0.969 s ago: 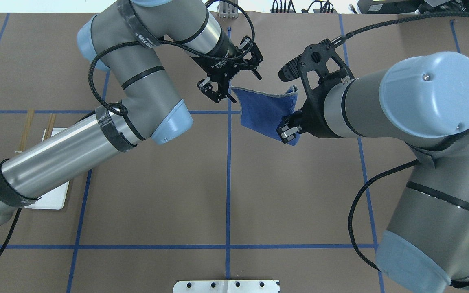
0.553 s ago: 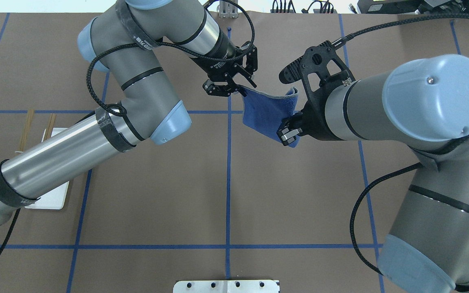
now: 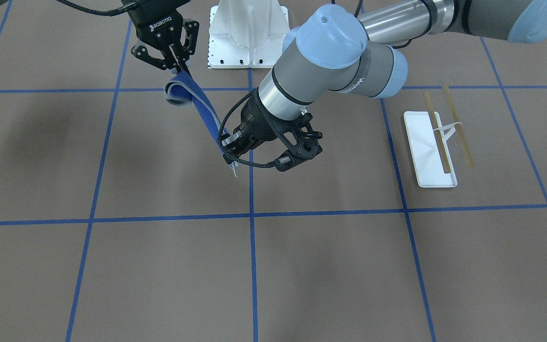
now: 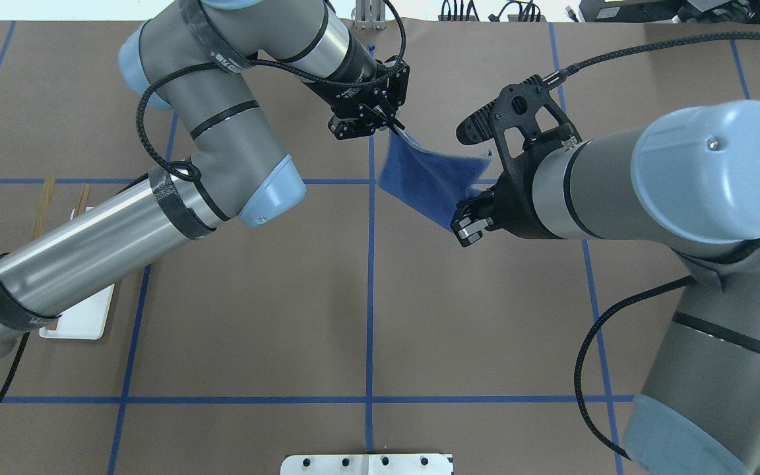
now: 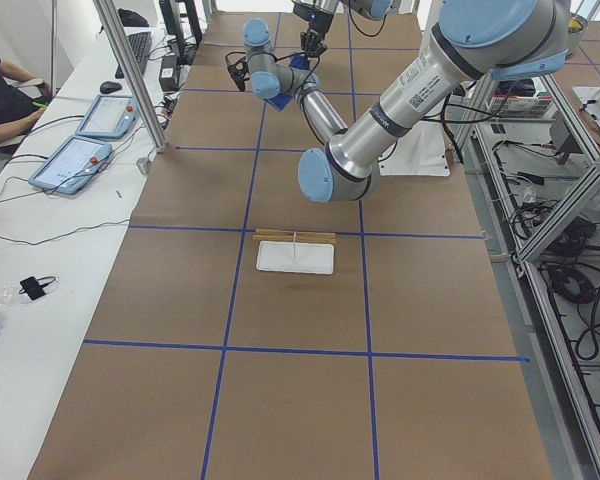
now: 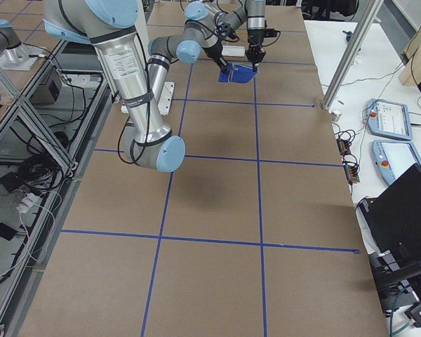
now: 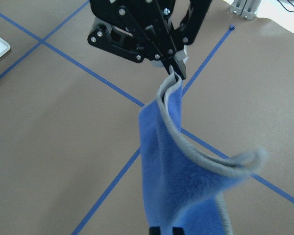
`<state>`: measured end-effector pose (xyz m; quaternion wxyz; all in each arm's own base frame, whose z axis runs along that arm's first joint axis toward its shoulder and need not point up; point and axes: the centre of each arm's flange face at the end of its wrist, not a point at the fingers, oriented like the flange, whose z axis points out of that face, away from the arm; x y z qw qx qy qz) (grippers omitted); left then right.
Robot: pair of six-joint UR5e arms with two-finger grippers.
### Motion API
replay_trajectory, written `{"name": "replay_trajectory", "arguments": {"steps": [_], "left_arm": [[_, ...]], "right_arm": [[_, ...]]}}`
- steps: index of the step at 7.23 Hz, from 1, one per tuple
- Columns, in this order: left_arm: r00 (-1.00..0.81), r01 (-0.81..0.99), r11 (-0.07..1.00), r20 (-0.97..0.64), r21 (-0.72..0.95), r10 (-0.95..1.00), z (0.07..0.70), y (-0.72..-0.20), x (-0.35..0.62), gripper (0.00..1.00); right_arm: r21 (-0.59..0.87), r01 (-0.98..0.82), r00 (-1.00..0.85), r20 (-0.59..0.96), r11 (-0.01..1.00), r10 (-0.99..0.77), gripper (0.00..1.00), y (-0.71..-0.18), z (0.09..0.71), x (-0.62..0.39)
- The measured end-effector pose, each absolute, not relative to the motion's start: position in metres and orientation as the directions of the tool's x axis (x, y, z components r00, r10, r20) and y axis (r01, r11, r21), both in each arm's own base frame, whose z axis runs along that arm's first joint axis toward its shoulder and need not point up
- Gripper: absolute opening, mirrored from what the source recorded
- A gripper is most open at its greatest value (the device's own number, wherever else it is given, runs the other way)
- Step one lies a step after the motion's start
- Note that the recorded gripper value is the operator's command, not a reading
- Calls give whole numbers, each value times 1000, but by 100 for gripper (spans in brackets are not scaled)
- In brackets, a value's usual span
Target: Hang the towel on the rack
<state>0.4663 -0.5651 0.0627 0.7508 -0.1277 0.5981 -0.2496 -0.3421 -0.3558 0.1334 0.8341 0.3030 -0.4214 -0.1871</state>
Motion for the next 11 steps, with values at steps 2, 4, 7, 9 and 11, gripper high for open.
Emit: {"name": "replay_trajectory", "arguments": {"steps": [2, 4, 7, 9, 11], "left_arm": [[129, 243, 839, -841, -486, -525, 62, -577, 426, 0], [126, 224, 840, -840, -494, -527, 101, -580, 357, 0], [152, 210, 873, -868, -440, -473, 189, -580, 238, 0], [159, 202, 888, -881, -413, -446, 237, -558, 179, 0], [175, 206, 878, -866, -433, -468, 296, -529, 162, 0]], "right_arm": [[624, 58, 583, 612, 779, -534, 100, -354, 152, -326], [538, 72, 619, 636, 840, -461, 100, -383, 187, -290], [355, 85, 685, 658, 931, -314, 100, -453, 253, -245], [254, 120, 671, 691, 960, -267, 100, -511, 307, -202], [155, 112, 678, 710, 982, -189, 100, -545, 354, -183]]}}
